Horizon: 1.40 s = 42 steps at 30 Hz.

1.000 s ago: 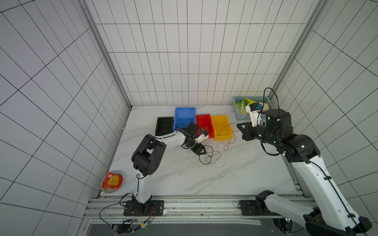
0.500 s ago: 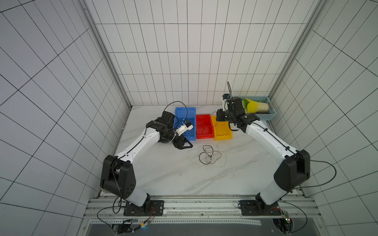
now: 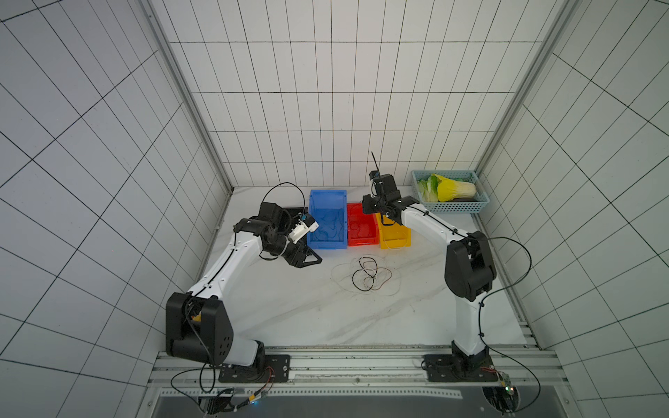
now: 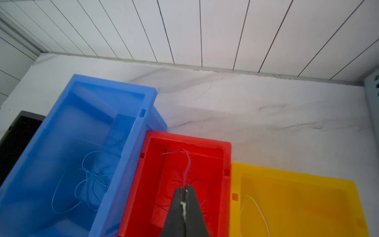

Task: Untangle and sort cables by color
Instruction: Pick up the cable at the center of the board, then place the cable in the bin.

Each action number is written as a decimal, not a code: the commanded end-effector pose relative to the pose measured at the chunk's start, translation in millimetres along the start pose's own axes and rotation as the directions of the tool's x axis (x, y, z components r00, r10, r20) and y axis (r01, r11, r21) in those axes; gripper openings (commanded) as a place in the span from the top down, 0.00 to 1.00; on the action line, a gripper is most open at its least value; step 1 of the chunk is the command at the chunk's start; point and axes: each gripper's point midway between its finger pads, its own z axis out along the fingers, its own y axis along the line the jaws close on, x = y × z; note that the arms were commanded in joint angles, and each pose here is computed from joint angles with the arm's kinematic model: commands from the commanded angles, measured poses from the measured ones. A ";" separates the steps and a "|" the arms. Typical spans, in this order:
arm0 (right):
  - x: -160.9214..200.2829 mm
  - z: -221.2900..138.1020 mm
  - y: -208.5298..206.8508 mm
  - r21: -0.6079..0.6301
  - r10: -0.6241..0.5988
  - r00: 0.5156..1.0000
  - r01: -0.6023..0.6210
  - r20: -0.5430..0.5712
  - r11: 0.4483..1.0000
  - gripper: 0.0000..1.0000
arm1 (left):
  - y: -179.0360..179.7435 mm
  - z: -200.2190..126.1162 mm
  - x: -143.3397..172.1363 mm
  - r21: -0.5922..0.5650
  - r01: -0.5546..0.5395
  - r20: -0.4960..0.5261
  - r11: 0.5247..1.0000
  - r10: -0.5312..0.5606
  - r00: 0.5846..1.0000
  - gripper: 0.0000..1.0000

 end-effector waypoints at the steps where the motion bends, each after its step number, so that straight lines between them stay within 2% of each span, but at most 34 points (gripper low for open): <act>1: 4.1 9.6 14.6 -0.022 -0.019 1.000 0.019 -0.023 1.000 0.96 | 0.0 -2.9 -1.9 -0.007 -0.025 0.018 1.000 0.025 1.000 0.41; 3: 3.8 1.8 15.2 -0.019 -0.033 0.999 0.032 -0.043 0.999 0.77 | 1.0 -1.2 -1.7 -0.001 -0.021 0.015 1.000 0.021 1.000 0.40; 5: -3.8 -15.8 14.7 -0.013 -0.040 0.998 0.040 -0.039 0.999 0.65 | 0.7 0.0 -2.4 0.012 -0.019 0.018 1.000 0.018 1.000 0.40; 9: -20.1 -70.5 9.7 0.016 -0.048 0.999 0.048 -0.013 0.999 0.58 | -1.3 4.3 -7.8 0.031 -0.034 0.026 0.999 0.033 0.999 0.40; 12: -16.2 -109.8 0.2 0.046 -0.054 0.998 0.054 -0.015 0.997 0.51 | -6.2 19.4 -13.2 0.044 -0.068 0.003 0.997 0.068 0.998 0.39; 16: 20.5 -148.9 -20.1 0.088 -0.046 0.996 0.053 -0.082 0.995 0.46 | -24.3 53.6 -21.9 0.092 -0.167 -0.037 0.982 0.171 0.985 0.37; 19: 62.5 -170.8 -37.0 0.116 -0.015 0.988 0.032 -0.152 0.993 0.43 | -33.2 86.5 -30.8 0.112 -0.246 -0.061 0.963 0.253 0.965 0.36; 24: 132.5 -187.5 -66.6 0.134 0.141 0.956 -0.109 -0.259 0.985 0.37 | -42.3 146.3 -30.5 0.144 -0.429 -0.088 0.892 0.443 0.892 0.35; 28: 165.5 -187.7 -73.5 0.134 0.202 0.926 -0.168 -0.318 0.977 0.37 | -37.2 176.0 -31.5 0.142 -0.467 -0.102 0.873 0.483 0.870 0.35; 32: 174.4 -189.8 -72.0 0.126 0.217 0.921 -0.186 -0.325 0.975 0.37 | -32.8 193.8 -35.2 0.139 -0.467 -0.117 0.873 0.483 0.868 0.35; 34: 173.5 -191.4 -71.2 0.121 0.218 0.923 -0.189 -0.317 0.975 0.37 | -34.7 199.5 -36.4 0.150 -0.469 -0.111 0.870 0.487 0.866 0.44; 38: 169.8 -196.3 -74.4 0.132 0.220 0.930 -0.189 -0.295 0.973 0.37 | -38.4 204.8 -35.2 0.168 -0.456 -0.120 0.874 0.478 0.870 0.97; 40: 167.9 -199.7 -75.5 0.133 0.221 0.931 -0.190 -0.290 0.973 0.37 | -47.4 193.0 -38.3 0.194 -0.453 -0.123 0.870 0.480 0.869 1.00; 42: 167.6 -203.4 -76.0 0.133 0.215 0.932 -0.182 -0.294 0.974 0.37 | -61.2 169.8 -53.7 0.215 -0.416 -0.094 0.884 0.442 0.892 1.00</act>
